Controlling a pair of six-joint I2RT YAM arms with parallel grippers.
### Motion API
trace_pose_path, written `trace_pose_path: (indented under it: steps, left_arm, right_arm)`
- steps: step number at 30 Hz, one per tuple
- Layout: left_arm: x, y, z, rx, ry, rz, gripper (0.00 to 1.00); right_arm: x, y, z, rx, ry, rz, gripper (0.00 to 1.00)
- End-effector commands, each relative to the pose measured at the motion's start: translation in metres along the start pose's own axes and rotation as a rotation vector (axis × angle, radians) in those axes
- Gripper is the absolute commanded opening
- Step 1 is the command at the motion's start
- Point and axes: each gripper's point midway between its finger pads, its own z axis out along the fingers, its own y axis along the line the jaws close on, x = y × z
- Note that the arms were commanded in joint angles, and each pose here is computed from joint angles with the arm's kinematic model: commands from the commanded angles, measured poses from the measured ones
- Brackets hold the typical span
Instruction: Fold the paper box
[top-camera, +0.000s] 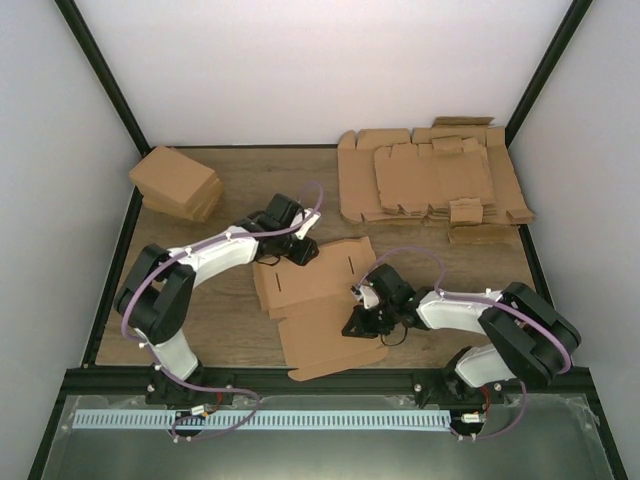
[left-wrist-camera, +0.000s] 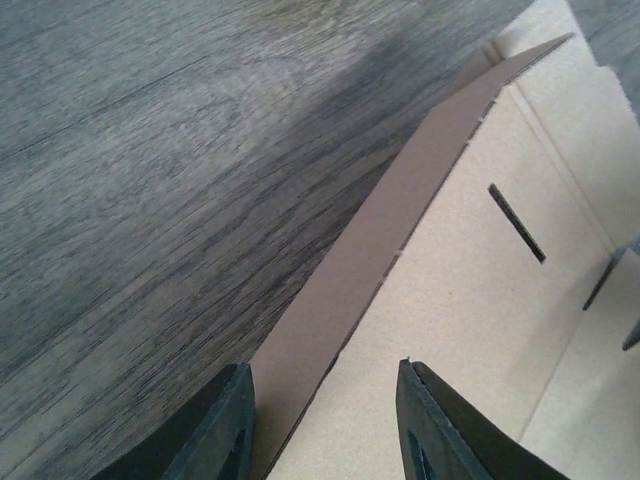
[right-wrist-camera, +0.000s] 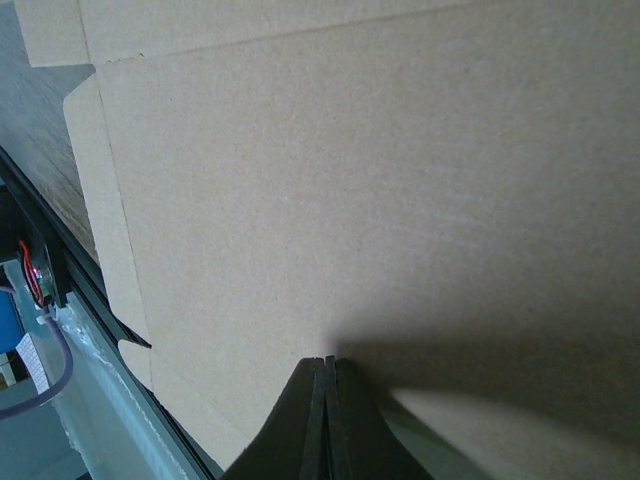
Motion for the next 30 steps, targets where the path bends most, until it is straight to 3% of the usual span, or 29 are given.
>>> trace_pose_path:
  steps: [1, 14, 20, 27, 29, 30]
  left_arm:
    - [0.023, -0.018, 0.001, 0.008, 0.081, 0.031, 0.39]
    - [0.027, -0.016, 0.005, -0.138, 0.108, 0.136, 0.29]
    - [0.028, -0.008, 0.012, -0.189, 0.1, 0.138, 0.19]
    - [0.029, -0.008, 0.013, -0.197, 0.098, 0.143, 0.06]
    - [0.03, -0.009, 0.013, -0.186, 0.099, 0.144, 0.06]
    - [0.031, -0.011, 0.014, -0.176, 0.101, 0.144, 0.12]
  right_arm:
    - [-0.012, -0.02, 0.002, 0.12, -0.052, -0.008, 0.01]
    - [-0.029, -0.009, -0.003, 0.126, -0.089, -0.029, 0.02]
    - [-0.075, 0.031, -0.033, 0.089, -0.245, -0.019, 0.09]
    - [-0.112, 0.032, -0.072, 0.126, -0.421, 0.154, 0.15]
    - [-0.116, 0.029, -0.078, 0.126, -0.438, 0.193, 0.18]
    - [-0.117, 0.027, -0.081, 0.14, -0.444, 0.217, 0.2]
